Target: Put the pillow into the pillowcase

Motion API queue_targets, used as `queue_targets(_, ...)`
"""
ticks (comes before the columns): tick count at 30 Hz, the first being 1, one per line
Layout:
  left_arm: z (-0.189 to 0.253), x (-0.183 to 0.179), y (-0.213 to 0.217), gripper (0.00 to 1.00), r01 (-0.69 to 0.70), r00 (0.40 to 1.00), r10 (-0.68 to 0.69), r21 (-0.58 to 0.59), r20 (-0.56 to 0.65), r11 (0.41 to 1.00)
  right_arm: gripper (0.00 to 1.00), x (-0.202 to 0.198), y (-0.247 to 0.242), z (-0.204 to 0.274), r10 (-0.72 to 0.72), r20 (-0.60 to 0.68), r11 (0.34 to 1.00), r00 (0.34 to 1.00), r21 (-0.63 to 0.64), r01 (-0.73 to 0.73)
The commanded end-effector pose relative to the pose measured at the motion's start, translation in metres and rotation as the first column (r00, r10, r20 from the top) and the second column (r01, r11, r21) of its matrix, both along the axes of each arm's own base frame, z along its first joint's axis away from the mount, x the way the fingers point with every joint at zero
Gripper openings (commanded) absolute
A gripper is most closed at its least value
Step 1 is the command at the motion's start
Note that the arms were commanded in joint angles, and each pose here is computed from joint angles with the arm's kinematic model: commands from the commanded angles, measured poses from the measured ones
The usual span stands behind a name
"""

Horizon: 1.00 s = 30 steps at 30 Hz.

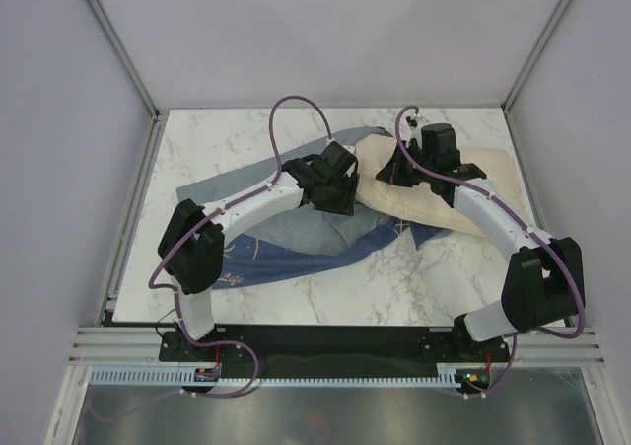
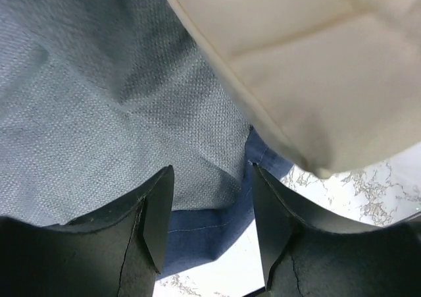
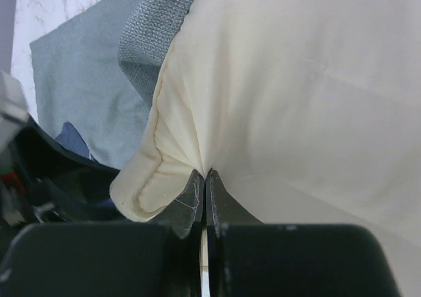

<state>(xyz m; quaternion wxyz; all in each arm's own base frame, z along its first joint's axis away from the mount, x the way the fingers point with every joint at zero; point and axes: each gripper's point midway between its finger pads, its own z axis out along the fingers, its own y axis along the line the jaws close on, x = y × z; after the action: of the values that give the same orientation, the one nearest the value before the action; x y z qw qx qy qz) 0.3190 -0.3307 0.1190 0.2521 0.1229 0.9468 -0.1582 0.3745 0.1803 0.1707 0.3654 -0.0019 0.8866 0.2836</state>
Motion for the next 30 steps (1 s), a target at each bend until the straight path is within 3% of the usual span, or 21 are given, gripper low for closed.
queue_targets(1, -0.02, 0.004, 0.007, 0.58, -0.041, 0.999, 0.041, 0.049, -0.006, 0.998, 0.0, 0.022, 0.01, 0.053, 0.002, 0.111, 0.992, 0.994, 0.126, -0.016)
queue_targets(14, -0.086, 0.007, 0.033, 0.58, -0.075, 0.989, 0.095, 0.166, -0.116, 0.983, 0.0, 0.026, -0.003, 0.072, -0.021, 0.125, 0.979, 0.992, 0.204, -0.005)
queue_targets(15, -0.053, 0.067, -0.038, 0.84, -0.514, 0.858, 0.486, -0.282, -0.169, 0.81, 0.0, 0.026, -0.003, 0.072, -0.018, 0.125, 0.978, 0.992, 0.208, -0.009)
queue_targets(16, -0.053, 0.086, -0.024, 0.84, -0.573, 0.814, 0.575, -0.279, -0.085, 0.77, 0.0, 0.025, -0.002, 0.073, -0.016, 0.124, 0.978, 0.992, 0.209, -0.011)
queue_targets(18, -0.049, 0.094, -0.034, 0.84, -0.568, 0.812, 0.578, -0.347, -0.083, 0.747, 0.0, 0.024, -0.001, 0.073, -0.015, 0.124, 0.977, 0.992, 0.213, -0.012)
queue_targets(22, -0.074, 0.061, -0.013, 0.84, -0.583, 0.809, 0.578, -0.272, -0.105, 0.766, 0.0, 0.025, -0.003, 0.074, -0.017, 0.127, 0.978, 0.992, 0.21, -0.01)
queue_targets(30, -0.086, 0.066, -0.018, 0.84, -0.586, 0.808, 0.579, -0.257, -0.108, 0.769, 0.0, 0.025, -0.003, 0.075, -0.021, 0.128, 0.977, 0.991, 0.211, -0.006)
